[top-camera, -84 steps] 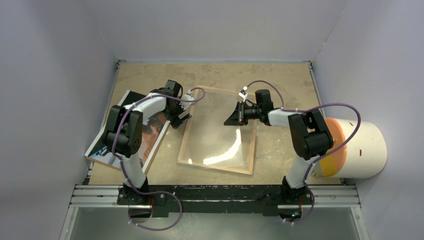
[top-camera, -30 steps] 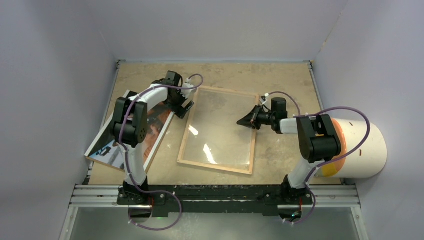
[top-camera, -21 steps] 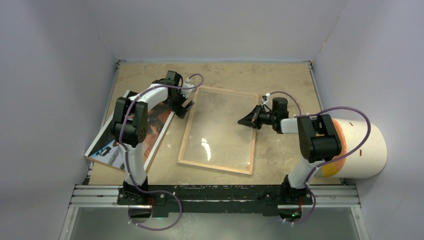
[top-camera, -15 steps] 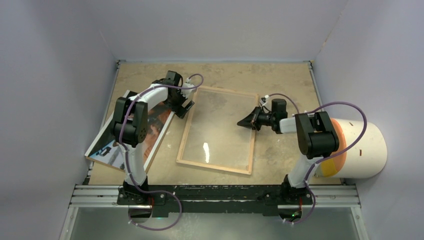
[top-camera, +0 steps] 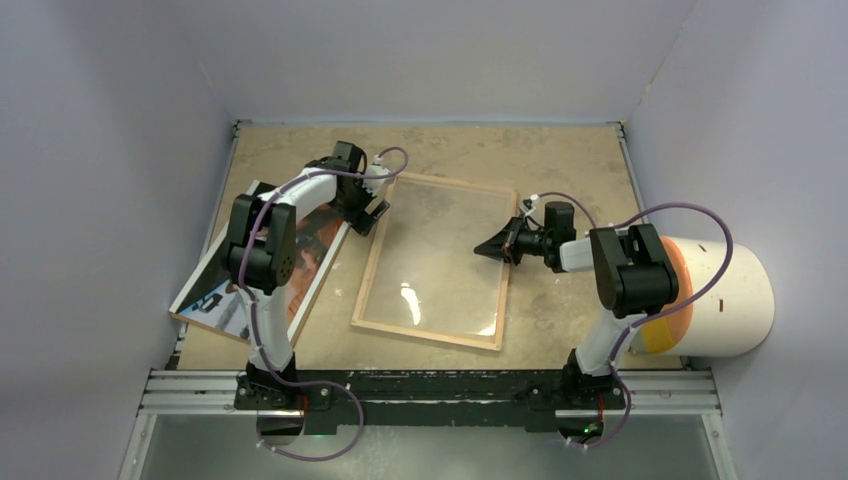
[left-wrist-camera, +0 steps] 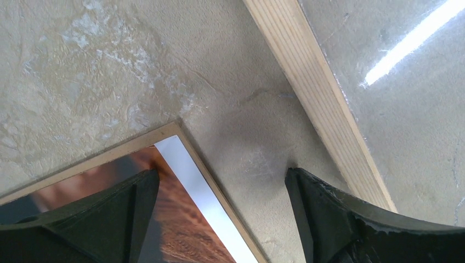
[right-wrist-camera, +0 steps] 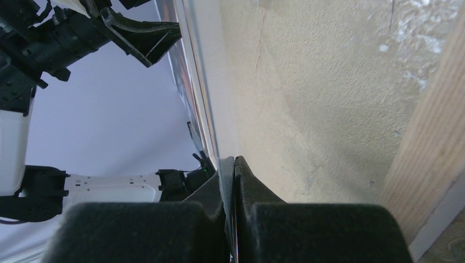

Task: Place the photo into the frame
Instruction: Place the photo frame item in the photo frame.

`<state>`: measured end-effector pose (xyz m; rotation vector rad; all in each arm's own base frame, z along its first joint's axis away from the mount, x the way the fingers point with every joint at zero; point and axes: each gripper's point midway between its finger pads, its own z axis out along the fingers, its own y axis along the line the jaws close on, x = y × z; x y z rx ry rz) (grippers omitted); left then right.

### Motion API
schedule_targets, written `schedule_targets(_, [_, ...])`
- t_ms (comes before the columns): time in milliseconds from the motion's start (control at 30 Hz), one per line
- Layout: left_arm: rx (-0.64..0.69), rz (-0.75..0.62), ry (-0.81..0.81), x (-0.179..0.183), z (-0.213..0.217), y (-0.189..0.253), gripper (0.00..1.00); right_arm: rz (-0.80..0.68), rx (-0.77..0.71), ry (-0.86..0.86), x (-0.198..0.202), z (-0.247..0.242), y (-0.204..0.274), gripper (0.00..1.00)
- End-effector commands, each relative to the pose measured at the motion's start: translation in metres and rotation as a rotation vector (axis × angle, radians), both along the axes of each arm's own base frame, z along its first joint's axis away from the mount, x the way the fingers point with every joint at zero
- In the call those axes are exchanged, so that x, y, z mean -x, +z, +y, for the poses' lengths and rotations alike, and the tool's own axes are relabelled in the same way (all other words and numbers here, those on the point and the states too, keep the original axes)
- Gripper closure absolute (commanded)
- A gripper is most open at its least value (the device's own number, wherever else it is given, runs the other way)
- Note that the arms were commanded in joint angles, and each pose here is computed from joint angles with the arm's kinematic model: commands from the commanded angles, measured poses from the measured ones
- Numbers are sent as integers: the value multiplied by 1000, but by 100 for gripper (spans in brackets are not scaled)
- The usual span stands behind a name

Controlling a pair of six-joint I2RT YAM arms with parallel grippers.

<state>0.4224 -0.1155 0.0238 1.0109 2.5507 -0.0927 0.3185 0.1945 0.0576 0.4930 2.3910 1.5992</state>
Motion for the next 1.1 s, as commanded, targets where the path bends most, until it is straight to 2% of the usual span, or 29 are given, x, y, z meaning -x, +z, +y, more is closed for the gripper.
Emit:
schedule_targets(0, [-12, 3, -15, 1, -1, -10, 8, -45, -74, 37, 9, 6, 28, 100])
schedule_targets(733, [-4, 26, -27, 10, -2, -18, 11, -55, -222, 25, 14, 12, 58, 100])
schedule_targets(1067, [-5, 25, -31, 11, -2, -19, 11, -22, -168, 50, 11, 13, 46, 100])
